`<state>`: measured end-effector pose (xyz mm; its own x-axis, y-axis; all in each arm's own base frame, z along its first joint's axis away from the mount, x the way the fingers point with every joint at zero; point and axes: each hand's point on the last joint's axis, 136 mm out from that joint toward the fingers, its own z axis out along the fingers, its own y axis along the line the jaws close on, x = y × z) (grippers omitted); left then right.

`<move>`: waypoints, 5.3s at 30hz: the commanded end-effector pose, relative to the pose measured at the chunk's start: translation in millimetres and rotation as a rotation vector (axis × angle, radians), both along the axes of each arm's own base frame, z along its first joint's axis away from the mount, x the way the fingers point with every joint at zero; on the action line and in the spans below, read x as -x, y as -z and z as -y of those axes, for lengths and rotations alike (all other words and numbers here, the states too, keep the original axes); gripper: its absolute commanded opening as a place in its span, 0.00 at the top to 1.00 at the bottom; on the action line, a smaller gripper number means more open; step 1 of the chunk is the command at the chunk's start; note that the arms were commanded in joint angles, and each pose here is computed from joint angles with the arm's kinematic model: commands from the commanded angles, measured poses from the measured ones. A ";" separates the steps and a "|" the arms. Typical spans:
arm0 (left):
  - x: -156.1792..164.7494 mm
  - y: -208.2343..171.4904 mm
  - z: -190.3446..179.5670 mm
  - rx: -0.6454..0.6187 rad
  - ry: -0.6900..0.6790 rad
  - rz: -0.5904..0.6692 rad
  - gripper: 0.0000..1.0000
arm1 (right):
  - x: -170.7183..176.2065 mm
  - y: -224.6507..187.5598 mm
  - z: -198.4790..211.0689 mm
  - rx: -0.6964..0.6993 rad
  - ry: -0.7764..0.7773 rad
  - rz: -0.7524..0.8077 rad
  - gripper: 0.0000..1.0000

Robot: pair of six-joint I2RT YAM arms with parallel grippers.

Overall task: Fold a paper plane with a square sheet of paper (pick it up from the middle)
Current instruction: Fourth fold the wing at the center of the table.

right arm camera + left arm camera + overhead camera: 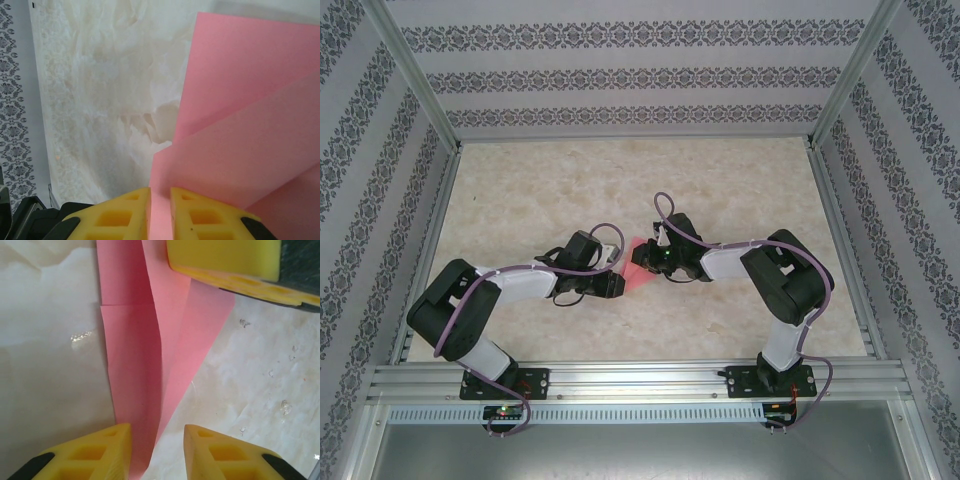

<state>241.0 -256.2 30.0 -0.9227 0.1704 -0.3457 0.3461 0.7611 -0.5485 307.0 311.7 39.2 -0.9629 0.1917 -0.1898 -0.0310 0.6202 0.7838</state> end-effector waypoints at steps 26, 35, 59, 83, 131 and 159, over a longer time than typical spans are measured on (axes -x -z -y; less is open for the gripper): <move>1.0 14.9 -3.6 -0.283 0.140 0.138 0.67 | -12.5 -12.8 -4.9 -0.026 0.015 0.033 0.81; 8.0 20.5 -0.1 -0.350 0.185 0.163 0.71 | -12.8 -14.1 -4.8 -0.022 0.014 0.033 0.80; 8.5 8.8 16.5 -0.163 0.168 0.085 1.00 | -9.9 -24.8 -0.6 -0.020 0.012 0.056 0.77; 1.5 18.7 -7.0 0.078 -0.024 -0.155 1.00 | 6.5 -44.8 -13.8 -0.050 -0.068 0.090 0.77; -5.3 17.6 -26.3 0.065 -0.142 -0.184 0.86 | -13.9 -0.8 -27.4 -0.050 -0.056 0.012 0.81; 0.7 19.2 -29.7 0.039 -0.127 -0.201 0.88 | -9.6 50.3 -13.6 0.047 -0.004 -0.088 0.81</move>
